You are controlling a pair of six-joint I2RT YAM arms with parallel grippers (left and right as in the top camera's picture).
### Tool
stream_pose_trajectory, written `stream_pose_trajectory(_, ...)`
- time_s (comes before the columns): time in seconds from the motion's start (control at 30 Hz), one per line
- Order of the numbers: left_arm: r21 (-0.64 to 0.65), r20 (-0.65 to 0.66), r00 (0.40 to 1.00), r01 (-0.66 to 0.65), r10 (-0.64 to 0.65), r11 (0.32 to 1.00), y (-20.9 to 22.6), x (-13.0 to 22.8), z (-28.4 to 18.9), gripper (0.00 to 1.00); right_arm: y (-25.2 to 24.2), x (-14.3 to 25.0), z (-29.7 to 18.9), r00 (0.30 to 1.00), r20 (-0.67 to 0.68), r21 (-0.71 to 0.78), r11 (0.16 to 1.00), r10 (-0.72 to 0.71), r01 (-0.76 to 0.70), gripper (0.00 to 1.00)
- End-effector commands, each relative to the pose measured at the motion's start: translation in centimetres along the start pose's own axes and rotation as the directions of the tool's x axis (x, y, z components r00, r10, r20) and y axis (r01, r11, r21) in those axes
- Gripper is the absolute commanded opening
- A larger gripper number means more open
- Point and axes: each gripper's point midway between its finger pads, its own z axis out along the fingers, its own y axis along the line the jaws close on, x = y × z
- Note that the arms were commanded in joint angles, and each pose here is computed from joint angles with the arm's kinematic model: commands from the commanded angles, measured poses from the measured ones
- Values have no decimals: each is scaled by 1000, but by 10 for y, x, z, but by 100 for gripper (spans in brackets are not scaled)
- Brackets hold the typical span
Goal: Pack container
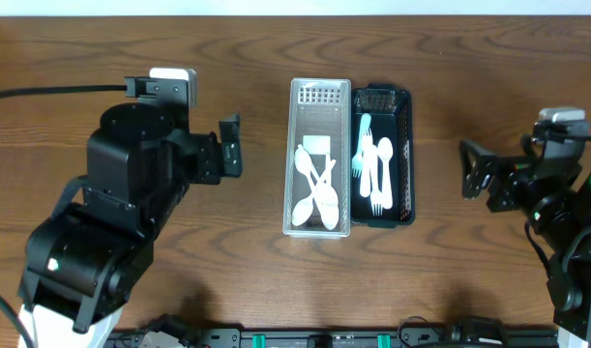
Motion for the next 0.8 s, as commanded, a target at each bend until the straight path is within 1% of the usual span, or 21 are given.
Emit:
stream_pose_trajectory(0.0, -12, 44, 999, 4, -4, 1000, 10, 6, -21, 98, 4, 11, -2, 999, -47, -15, 1000, 4, -5, 99)
stream_pose_trajectory(0.1, -51, 76, 997, 31, -27, 998, 31, 20, -40, 98, 3, 27, -3, 994, -110, -10, 1000, 27, -28, 99)
stream_pose_trajectory(0.2, -104, 126, 987, 117, -103, 988, 55, 33, -53, 99, 3, 40, -5, 985, -164, -4, 999, 46, -47, 99)
stream_pose_trajectory(0.33, -176, 245, 958, 193, -147, 965, 83, 40, -59, 98, 3, 51, -7, 976, -207, 1, 998, 62, -63, 99)
stream_pose_trajectory(0.4, -204, 323, 933, 232, -158, 951, 97, 44, -60, 98, 3, 55, -7, 973, -222, 3, 998, 68, -69, 99)
stream_pose_trajectory(0.5, -222, 407, 900, 266, -159, 938, 110, 58, -56, 98, 3, 56, -8, 971, -227, 4, 998, 69, -70, 99)
stream_pose_trajectory(0.57, -221, 439, 885, 275, -156, 936, 114, 70, -51, 98, 3, 56, -8, 971, -227, 4, 998, 69, -70, 99)
stream_pose_trajectory(0.77, -215, 454, 877, 276, -154, 937, 122, 119, -18, 98, 3, 56, -8, 971, -227, 4, 998, 69, -70, 99)
